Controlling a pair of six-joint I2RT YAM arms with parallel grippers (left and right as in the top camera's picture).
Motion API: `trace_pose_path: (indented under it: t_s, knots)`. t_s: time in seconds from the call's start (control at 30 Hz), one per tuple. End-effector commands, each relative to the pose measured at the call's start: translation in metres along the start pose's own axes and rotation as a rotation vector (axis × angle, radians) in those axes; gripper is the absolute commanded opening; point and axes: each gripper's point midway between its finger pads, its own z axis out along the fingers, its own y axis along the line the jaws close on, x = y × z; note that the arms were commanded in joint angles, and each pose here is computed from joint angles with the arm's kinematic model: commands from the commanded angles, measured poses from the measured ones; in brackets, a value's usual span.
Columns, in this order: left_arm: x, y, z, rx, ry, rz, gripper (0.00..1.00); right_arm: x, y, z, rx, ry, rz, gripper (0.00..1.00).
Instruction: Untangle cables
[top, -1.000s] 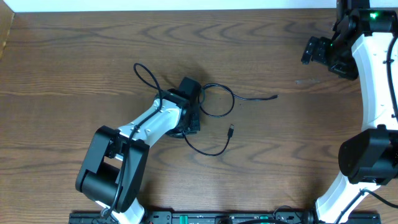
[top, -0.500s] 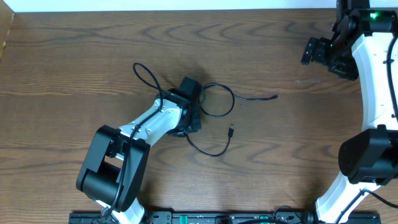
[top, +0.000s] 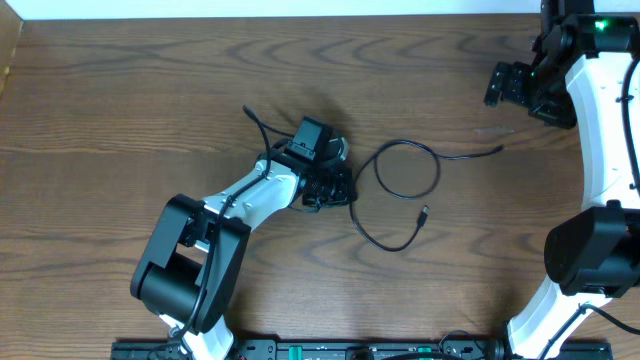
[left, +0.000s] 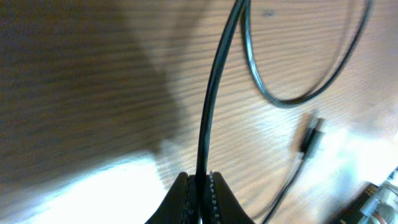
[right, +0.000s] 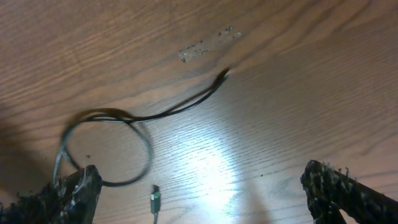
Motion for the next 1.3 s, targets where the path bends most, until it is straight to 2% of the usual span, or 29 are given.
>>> trace_pose_path:
  t_s: [0.0,0.13,0.4,0.57,0.8,0.97,1.07,1.13,1.2,1.27]
  knots:
    - [0.0,-0.03,-0.016,0.122,-0.007,0.077,0.07,0.0,-0.002,-0.013,-0.011,-0.029,-0.073,0.99]
    - [-0.008,-0.039,-0.035,0.153,-0.052,0.092,0.07,0.004,0.01,-0.014,-0.076,-0.013,-0.202,0.99]
    - [-0.024,-0.065,-0.099,0.27,-0.183,0.135,0.07,0.047,0.072,-0.036,-0.533,0.044,-0.693,0.99]
    - [-0.028,-0.084,-0.147,0.317,-0.296,0.185,0.08,0.063,0.088,-0.05,-0.687,0.032,-0.833,0.99]
    - [-0.022,-0.107,-0.203,0.355,-0.438,0.269,0.08,0.085,0.113,-0.054,-0.798,0.062,-0.888,0.99]
    - [-0.018,-0.114,-0.224,0.366,-0.493,0.289,0.07,0.114,0.139,-0.054,-0.907,0.128,-0.909,0.99]
    - [-0.017,-0.115,-0.229,0.369,-0.506,0.294,0.08,0.13,0.153,-0.052,-0.972,0.17,-0.905,0.88]
    - [-0.017,-0.115,-0.23,0.369,-0.507,0.294,0.08,0.14,0.159,-0.045,-0.995,0.211,-0.874,0.86]
    - [-0.017,-0.115,-0.23,0.368,-0.508,0.293,0.07,0.145,0.162,-0.034,-0.985,0.251,-0.814,0.94]
    - [-0.018,-0.115,-0.23,0.369,-0.512,0.295,0.07,0.149,0.166,-0.019,-0.972,0.281,-0.76,0.92]
